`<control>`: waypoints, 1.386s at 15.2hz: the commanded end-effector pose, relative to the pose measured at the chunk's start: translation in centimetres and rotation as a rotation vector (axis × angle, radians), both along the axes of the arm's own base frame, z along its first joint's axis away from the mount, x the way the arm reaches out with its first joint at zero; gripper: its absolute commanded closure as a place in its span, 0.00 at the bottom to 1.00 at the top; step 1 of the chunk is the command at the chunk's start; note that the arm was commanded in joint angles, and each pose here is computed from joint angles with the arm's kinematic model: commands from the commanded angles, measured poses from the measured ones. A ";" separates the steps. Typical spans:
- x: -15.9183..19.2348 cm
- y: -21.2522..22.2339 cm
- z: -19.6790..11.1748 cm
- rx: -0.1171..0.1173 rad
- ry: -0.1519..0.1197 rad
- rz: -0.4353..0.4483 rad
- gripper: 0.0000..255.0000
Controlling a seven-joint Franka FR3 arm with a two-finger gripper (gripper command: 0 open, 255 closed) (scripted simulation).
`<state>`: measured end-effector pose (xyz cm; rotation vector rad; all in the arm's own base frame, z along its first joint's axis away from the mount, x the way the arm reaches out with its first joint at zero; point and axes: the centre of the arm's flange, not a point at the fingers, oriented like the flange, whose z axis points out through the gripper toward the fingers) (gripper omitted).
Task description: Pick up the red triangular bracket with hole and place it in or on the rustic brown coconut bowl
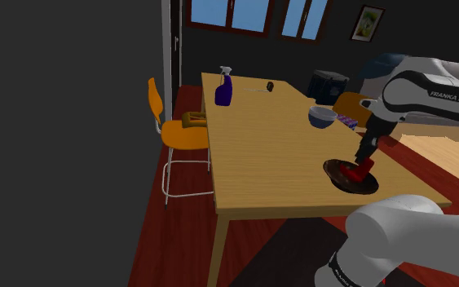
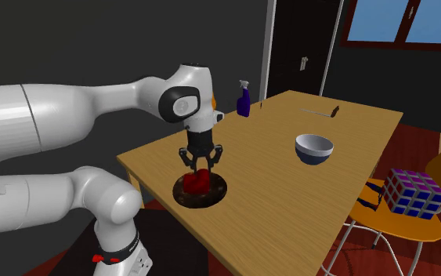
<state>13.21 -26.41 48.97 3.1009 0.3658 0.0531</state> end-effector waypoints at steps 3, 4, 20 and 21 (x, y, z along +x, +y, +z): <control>0.0 0.1 -0.3 0.000 0.000 0.000 1.00; 0.0 0.1 -0.3 0.000 0.000 0.000 1.00; -0.2 0.2 4.7 0.000 0.000 0.000 0.00; -0.2 0.2 4.7 0.000 0.000 0.000 0.00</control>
